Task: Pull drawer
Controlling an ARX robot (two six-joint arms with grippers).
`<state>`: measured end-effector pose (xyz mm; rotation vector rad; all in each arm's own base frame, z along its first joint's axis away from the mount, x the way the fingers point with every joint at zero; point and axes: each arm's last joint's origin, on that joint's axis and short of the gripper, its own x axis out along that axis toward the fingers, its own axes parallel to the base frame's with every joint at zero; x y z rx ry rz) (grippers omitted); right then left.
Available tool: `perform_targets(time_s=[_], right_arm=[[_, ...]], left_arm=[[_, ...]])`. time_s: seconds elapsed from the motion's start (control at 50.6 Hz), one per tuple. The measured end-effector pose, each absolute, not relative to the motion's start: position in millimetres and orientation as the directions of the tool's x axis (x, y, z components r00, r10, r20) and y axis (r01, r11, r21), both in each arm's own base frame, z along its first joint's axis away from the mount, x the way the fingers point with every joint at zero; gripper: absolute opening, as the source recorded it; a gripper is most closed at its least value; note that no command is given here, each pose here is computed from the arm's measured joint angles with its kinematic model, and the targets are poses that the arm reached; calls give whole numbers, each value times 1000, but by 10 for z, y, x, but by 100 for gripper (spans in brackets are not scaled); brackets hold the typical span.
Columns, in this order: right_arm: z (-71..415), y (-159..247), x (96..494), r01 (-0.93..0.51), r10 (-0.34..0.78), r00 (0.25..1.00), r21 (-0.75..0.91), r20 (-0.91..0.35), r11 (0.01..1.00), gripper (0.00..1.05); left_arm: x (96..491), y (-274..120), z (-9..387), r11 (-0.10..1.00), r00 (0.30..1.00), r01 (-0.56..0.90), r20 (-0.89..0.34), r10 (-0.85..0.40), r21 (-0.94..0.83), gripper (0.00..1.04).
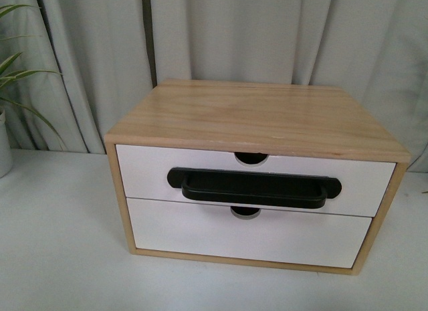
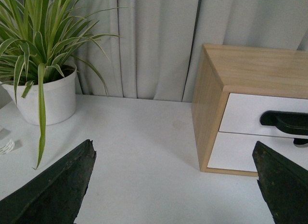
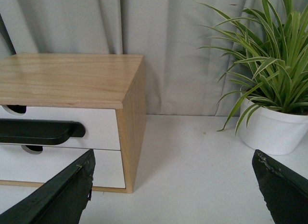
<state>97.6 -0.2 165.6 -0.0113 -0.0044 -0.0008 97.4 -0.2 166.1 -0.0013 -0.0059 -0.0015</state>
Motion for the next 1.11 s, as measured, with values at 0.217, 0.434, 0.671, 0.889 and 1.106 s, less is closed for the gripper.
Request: perform_targets(time_s=[0.217, 0.434, 0.671, 0.889, 1.106], right_arm=[[1657, -2, 976, 1, -1, 1000, -11, 5, 1000, 96], [1657, -2, 976, 1, -1, 1000, -11, 5, 1000, 96], [1657, -2, 976, 0, 0, 1000, -11, 5, 1000, 96], [1657, -2, 976, 1, -1, 1000, -11, 5, 1000, 96], [1657, -2, 976, 1, -1, 1000, -11, 5, 1000, 96]], left_arm=[[974, -2, 1661, 1000, 1000, 2, 6, -2, -1, 99], [974, -2, 1661, 1000, 1000, 2, 6, -2, -1, 99], [974, -2, 1661, 1000, 1000, 2, 6, -2, -1, 99], [974, -2, 1660, 1000, 1000, 2, 6, -2, -1, 99], [974, -2, 1660, 1000, 1000, 2, 6, -2, -1, 99]])
